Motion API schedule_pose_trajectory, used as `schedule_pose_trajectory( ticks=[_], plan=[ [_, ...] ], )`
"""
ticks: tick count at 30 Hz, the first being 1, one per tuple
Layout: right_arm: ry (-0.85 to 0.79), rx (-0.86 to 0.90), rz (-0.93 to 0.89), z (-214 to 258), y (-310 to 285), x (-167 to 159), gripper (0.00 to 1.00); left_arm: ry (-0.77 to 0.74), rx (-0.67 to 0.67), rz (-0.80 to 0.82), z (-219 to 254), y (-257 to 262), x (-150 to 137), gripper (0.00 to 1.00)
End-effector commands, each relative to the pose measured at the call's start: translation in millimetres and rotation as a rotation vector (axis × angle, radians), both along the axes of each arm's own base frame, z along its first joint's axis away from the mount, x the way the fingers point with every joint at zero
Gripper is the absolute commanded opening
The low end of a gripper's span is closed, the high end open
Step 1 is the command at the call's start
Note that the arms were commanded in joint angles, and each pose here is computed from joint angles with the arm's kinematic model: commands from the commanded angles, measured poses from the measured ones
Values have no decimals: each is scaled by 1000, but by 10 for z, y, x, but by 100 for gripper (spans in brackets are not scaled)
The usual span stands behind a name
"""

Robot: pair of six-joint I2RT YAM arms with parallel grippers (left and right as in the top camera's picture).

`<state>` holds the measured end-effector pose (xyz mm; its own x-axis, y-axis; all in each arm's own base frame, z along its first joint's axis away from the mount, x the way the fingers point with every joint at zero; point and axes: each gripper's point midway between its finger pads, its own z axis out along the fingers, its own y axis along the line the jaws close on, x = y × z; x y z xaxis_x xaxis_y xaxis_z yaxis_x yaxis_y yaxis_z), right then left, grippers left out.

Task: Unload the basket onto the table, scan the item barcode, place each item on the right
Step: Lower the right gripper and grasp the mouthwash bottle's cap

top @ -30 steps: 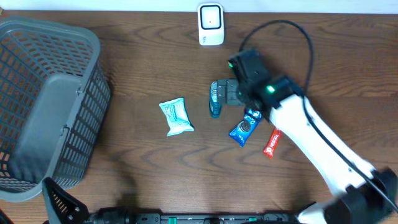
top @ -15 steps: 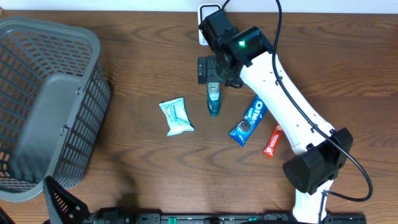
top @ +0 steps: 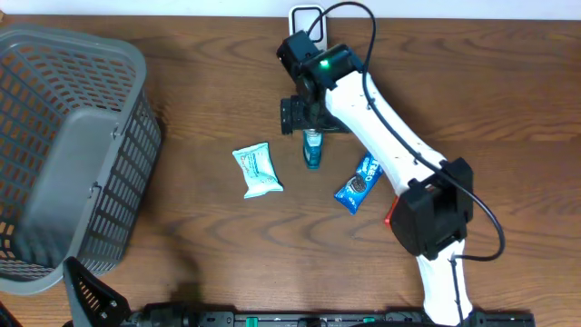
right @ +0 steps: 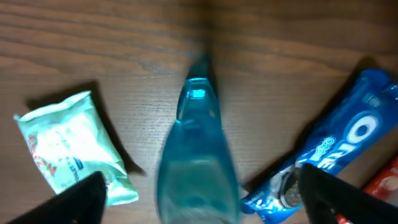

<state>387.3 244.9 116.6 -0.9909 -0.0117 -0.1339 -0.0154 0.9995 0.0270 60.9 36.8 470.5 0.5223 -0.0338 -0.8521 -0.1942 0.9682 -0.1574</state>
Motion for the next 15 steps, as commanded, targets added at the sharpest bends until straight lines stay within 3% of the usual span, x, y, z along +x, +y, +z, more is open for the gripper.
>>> schedule_pose_trajectory(
  ticks=[1, 3, 7, 11, 15],
  plan=[
    [1, 4, 3, -12, 52, -4, 82, -15, -16, 4, 21, 14, -33, 98],
    [1, 3, 6, -13, 55, -6, 74, -15, -16, 4, 21, 14, -33, 98],
    [20, -12, 23, -89, 40, -34, 72, -15, -16, 4, 22, 14, -33, 98],
    [41, -25, 24, -225, 15, -74, 83, -15, -16, 4, 22, 14, -33, 98],
    [68, -39, 24, -300, -20, -136, 65, -15, -16, 4, 22, 14, -33, 98]
  ],
)
